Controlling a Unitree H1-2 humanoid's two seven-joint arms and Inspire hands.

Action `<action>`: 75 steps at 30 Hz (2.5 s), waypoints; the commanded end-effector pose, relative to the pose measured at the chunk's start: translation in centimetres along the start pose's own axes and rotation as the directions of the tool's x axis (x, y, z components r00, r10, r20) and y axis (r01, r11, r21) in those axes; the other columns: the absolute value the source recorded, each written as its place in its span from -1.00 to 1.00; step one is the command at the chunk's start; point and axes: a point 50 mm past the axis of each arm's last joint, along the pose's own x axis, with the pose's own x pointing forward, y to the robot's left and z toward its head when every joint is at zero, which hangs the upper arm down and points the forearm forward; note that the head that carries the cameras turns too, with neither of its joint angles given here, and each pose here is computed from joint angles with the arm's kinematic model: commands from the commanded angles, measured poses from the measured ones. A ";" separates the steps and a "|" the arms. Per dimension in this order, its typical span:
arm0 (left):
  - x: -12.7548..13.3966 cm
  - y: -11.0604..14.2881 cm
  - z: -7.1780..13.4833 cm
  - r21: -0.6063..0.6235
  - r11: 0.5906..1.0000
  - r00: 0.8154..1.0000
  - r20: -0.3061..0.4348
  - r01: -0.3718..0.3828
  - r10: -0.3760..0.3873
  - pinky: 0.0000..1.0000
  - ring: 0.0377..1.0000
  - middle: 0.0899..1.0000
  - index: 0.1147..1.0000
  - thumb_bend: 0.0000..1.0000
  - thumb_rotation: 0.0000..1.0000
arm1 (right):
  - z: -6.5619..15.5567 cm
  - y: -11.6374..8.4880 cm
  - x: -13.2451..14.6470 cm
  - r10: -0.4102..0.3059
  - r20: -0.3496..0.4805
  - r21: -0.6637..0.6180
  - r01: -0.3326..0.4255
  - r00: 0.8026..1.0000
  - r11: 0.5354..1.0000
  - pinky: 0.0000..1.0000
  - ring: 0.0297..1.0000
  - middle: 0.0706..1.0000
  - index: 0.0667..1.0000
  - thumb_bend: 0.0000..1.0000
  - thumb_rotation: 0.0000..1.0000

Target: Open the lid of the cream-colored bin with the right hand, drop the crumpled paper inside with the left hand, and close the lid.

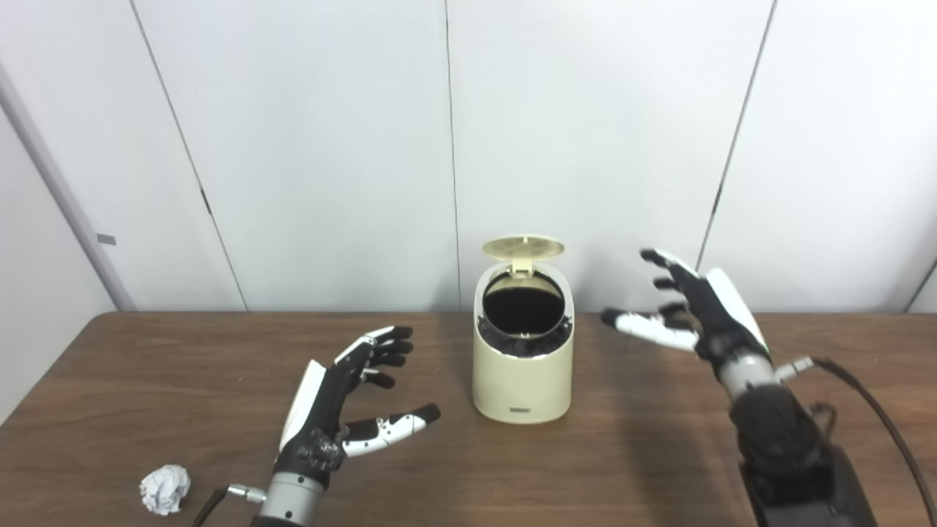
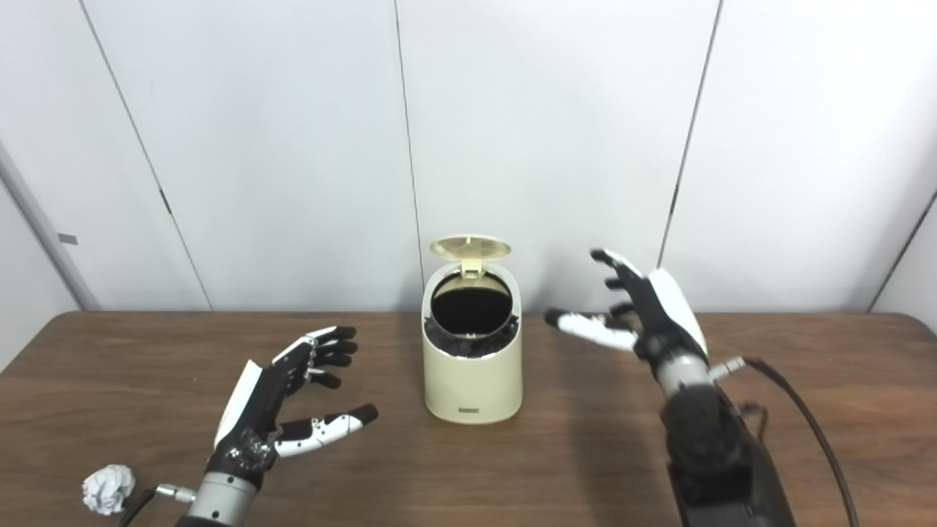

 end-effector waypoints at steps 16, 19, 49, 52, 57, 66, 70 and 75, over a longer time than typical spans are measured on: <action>1.2 0.6 1.6 0.010 1.000 0.997 0.073 -0.016 0.015 0.23 0.43 0.47 0.54 0.52 -0.67 | -1.9 -0.5 -3.9 0.046 0.227 0.074 -0.064 0.973 0.995 0.44 0.68 0.80 0.83 0.62 0.01; 1.2 0.1 1.7 0.010 1.000 0.997 0.078 -0.019 0.018 0.23 0.42 0.45 0.54 0.52 -0.69 | -2.2 -0.7 -4.0 0.053 0.226 0.063 -0.069 0.973 0.996 0.42 0.67 0.81 0.84 0.61 -0.06; -2.4 3.9 5.2 0.402 0.916 1.000 0.005 -0.003 0.001 0.08 0.29 0.37 0.49 0.49 -0.70 | -1.7 -2.9 -4.3 0.086 0.167 0.031 -0.092 0.982 0.995 -0.22 0.54 0.76 0.76 0.87 0.14; -3.5 6.3 6.1 0.499 0.867 1.000 -0.022 0.003 0.009 -0.05 0.16 0.27 0.40 0.55 -0.79 | -1.9 -3.0 -4.0 0.082 0.162 0.029 -0.088 0.983 0.996 -0.36 0.51 0.73 0.73 0.94 0.19; -4.8 9.9 7.0 0.588 0.809 0.998 -0.057 0.000 0.041 -0.05 0.18 0.28 0.39 0.57 -0.83 | -1.9 -2.9 -3.6 0.088 0.174 0.033 -0.095 0.981 0.995 -0.43 0.48 0.72 0.72 0.97 0.23; -6.0 14.6 7.6 0.834 0.547 0.983 -0.149 0.070 0.103 -0.04 0.19 0.29 0.40 0.67 -0.74 | -1.2 -2.8 -3.2 0.094 0.186 0.019 -0.099 0.978 0.995 -0.46 0.47 0.72 0.74 0.87 0.18; -6.4 16.1 7.9 0.884 0.455 0.978 -0.178 0.112 0.106 -0.03 0.22 0.34 0.38 0.74 -0.72 | -1.1 -2.9 -3.1 0.095 0.191 0.026 -0.102 0.977 0.994 -0.45 0.49 0.73 0.74 0.88 0.18; -6.5 18.1 8.1 0.911 0.356 0.964 -0.251 0.206 0.085 0.04 0.41 0.44 0.40 0.87 -0.67 | -0.9 -2.9 -3.1 0.099 0.200 0.027 -0.106 0.975 0.994 -0.46 0.52 0.75 0.77 0.86 0.17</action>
